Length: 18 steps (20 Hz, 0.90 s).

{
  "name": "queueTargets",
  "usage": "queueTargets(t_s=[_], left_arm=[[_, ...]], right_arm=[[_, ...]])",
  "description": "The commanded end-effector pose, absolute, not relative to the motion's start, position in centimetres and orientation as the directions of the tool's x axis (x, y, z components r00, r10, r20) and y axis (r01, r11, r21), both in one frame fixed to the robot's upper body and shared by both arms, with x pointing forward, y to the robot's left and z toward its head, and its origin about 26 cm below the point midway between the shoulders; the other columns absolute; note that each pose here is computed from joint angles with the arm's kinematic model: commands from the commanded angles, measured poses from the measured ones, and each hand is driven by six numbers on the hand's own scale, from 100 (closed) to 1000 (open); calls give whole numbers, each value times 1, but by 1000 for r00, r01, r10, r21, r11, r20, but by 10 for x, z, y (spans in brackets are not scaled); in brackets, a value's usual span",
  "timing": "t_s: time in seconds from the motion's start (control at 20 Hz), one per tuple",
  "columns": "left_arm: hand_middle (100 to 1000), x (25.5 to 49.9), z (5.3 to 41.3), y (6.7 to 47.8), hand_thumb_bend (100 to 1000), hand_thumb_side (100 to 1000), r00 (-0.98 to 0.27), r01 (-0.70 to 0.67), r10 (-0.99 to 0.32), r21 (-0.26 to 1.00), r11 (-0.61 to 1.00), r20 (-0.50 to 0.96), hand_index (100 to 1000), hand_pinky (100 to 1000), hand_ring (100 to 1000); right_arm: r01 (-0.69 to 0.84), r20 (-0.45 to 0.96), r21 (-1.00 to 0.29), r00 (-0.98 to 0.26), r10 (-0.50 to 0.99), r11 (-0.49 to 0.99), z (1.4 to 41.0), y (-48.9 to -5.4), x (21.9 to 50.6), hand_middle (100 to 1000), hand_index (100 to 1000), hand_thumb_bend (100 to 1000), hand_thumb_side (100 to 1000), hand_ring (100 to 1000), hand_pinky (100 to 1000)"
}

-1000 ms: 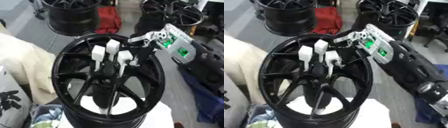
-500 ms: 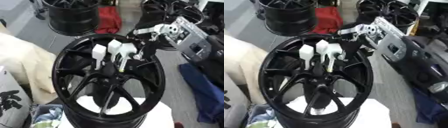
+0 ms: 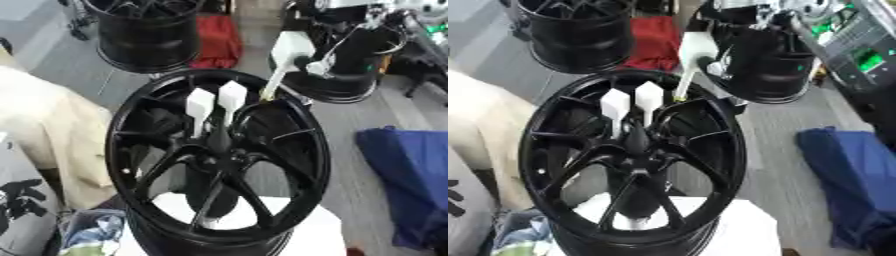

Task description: Pull the pin out of the wheel hub.

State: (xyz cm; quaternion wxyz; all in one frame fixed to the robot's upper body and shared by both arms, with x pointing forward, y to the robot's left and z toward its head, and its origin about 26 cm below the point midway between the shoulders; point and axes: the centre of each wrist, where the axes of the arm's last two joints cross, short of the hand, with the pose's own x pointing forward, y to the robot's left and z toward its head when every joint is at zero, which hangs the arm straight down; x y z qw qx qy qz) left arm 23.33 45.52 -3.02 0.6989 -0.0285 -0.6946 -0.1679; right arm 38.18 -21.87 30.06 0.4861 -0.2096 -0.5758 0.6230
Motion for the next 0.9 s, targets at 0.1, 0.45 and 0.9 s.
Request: queueTargets(t_s=[0.1,0.45,0.9], left_arm=[[574,238,-15,462,100,911,-74,291,-237,248,924,969,829,652,493],[574,238,-12,465,100,911,-86,275,-231,246,929,969,829,652,492],[574,239,-12,465,100,913,-89,273,-227,243,931,970,829,652,492]], right_arm=[[-116,346,-938,-233,909,327,285,-290,376,429,546,100,100,651,770],[174,559,-827,346,753,534,121,-418,347,531,704,166,171,677,751],[578,680,-723,497,539,378,43,-429,323,877,943,304,456,811,789]])
